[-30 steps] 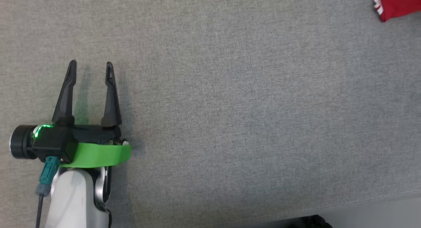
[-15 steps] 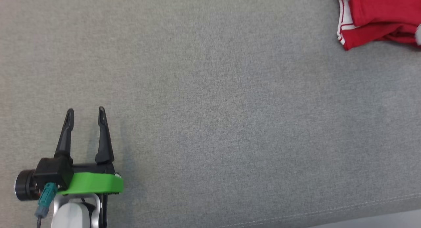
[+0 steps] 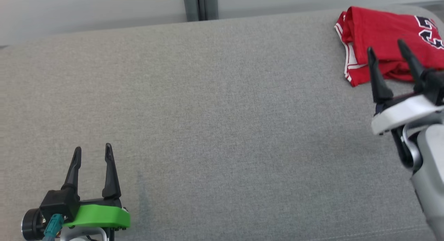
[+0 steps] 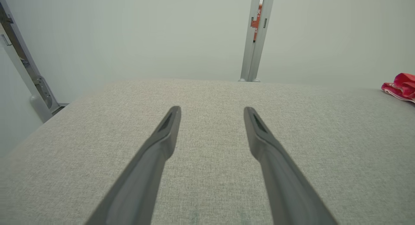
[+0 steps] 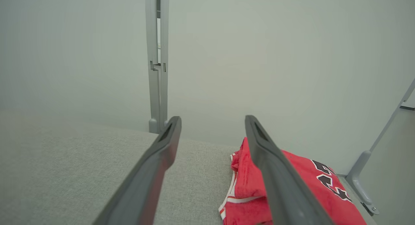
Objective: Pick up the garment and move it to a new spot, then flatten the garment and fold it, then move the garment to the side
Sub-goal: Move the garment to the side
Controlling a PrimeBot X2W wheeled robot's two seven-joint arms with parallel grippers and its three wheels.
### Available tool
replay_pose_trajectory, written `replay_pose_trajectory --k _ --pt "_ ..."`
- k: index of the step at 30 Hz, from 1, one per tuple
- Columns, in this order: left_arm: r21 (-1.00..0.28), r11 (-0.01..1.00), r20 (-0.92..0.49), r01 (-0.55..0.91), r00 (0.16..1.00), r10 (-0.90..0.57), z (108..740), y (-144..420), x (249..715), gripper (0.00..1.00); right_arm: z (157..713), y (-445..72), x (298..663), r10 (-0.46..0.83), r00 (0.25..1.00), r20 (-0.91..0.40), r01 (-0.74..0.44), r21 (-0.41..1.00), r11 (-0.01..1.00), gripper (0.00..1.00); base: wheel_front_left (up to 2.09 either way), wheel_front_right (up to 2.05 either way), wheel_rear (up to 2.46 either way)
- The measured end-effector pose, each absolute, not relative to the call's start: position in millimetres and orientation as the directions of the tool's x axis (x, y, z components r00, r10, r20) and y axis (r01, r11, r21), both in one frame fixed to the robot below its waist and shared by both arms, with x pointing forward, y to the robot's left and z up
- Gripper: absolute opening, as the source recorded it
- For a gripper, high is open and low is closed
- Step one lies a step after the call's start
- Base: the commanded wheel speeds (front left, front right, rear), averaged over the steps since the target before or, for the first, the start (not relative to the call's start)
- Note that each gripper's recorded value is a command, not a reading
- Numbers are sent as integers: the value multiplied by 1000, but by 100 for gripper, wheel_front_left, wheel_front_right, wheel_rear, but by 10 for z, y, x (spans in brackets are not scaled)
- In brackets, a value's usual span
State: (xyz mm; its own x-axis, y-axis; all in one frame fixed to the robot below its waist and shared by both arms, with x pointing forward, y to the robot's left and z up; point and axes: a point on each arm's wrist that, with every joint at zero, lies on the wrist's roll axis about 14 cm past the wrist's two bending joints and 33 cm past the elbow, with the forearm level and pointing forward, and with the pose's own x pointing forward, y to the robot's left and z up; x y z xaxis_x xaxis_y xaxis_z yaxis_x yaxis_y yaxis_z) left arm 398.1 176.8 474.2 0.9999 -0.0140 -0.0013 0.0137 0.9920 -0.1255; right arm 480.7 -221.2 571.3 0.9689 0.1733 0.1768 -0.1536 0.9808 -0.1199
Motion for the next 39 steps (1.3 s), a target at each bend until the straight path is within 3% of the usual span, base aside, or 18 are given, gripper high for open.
replay_pose_trajectory --k 10,23,39 --pt "-115 993 42 -20 999 25 4917 1939 3750 100 5461 -1974 4263 157 974 163 -162 13 987 100 0 0 0" --pt "-105 994 52 -36 998 42 4953 2025 3491 100 5224 -1989 3676 63 989 131 -81 137 987 100 0 0 0" --pt "-104 994 64 -31 997 38 4989 2021 3431 100 5219 -1795 3479 95 986 136 -111 111 988 100 0 0 0"
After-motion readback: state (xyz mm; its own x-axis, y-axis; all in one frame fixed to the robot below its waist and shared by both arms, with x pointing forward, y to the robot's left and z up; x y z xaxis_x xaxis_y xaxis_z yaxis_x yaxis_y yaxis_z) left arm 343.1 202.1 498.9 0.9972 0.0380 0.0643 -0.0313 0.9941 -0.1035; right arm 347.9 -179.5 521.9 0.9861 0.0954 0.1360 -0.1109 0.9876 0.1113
